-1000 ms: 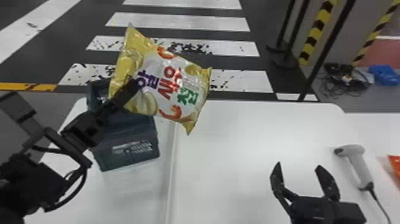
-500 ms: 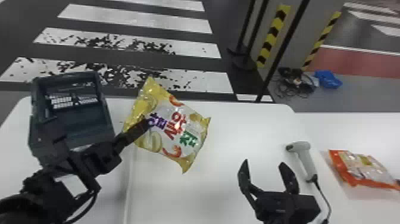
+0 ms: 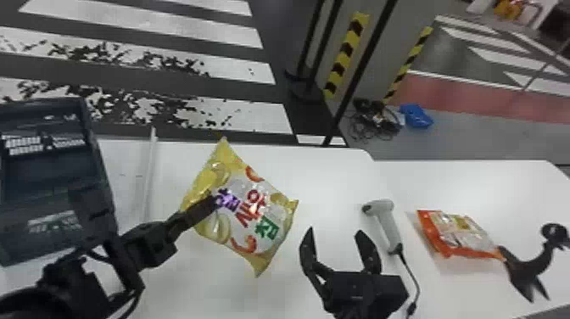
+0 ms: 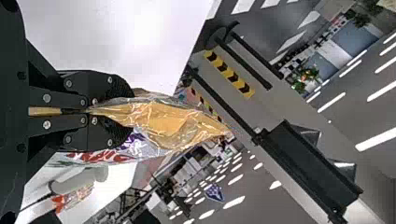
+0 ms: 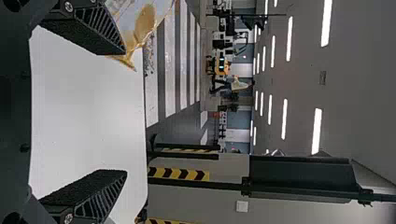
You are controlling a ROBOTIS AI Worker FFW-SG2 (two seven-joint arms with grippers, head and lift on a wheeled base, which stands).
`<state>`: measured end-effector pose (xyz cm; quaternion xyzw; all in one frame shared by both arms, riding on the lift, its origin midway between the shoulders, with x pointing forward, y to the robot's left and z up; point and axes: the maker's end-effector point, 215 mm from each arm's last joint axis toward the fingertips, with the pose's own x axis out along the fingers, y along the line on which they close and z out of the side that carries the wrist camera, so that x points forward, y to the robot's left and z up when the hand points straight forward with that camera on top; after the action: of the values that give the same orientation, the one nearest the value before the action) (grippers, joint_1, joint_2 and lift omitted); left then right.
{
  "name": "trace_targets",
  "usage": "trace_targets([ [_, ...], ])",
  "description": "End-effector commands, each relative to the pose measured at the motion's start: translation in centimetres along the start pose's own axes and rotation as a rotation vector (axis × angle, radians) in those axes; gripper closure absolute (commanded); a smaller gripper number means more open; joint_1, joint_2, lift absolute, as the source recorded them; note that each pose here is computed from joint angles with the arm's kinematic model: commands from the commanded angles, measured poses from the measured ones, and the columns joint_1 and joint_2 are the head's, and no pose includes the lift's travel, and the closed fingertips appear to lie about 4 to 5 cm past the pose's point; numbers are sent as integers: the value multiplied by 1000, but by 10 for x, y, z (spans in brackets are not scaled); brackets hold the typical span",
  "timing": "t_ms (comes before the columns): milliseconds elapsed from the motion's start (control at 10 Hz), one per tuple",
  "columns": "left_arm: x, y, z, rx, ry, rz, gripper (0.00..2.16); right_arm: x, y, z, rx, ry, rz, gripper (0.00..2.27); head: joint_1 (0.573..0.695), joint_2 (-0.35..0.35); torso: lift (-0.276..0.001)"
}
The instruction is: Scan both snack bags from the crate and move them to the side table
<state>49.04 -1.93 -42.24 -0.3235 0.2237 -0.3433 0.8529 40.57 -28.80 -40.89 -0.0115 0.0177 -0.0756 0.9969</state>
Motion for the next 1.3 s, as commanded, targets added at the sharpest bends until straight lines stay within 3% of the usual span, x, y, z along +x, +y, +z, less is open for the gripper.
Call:
trace_targets([
  [0,10,8,-30,-4,58,17,2138,-1,3,-1,2,2,3,83,695,-350,-99],
  [100,19,13,-47,-1,96,28,1889,-1,4,-1,4,3,4,83,695,-350,-99],
  [200,25,11,-62,39,134,41,1045,-1,4,-2,6,4,3,83,695,-350,-99],
  [300,26,11,-67,97,155,62,-1,-2,4,-3,7,6,2,83,695,-350,-99],
  [400,29,1,-63,146,154,62,-1,-3,4,-3,7,6,2,83,695,-350,-99],
  [500,27,0,-59,248,159,95,26,-3,3,-2,6,3,1,83,695,-350,-99],
  [700,14,18,-29,545,129,278,33,-4,1,-2,3,4,-1,83,695,-350,-99],
  [800,6,19,-8,637,89,330,33,-3,0,-2,3,4,-2,83,695,-350,-99],
  [1000,-20,14,34,768,-17,433,29,0,-3,-2,0,6,-6,76,695,-350,-99],
  [1200,-60,-4,73,844,-129,495,29,6,-13,2,2,23,-19,53,695,-319,-99],
])
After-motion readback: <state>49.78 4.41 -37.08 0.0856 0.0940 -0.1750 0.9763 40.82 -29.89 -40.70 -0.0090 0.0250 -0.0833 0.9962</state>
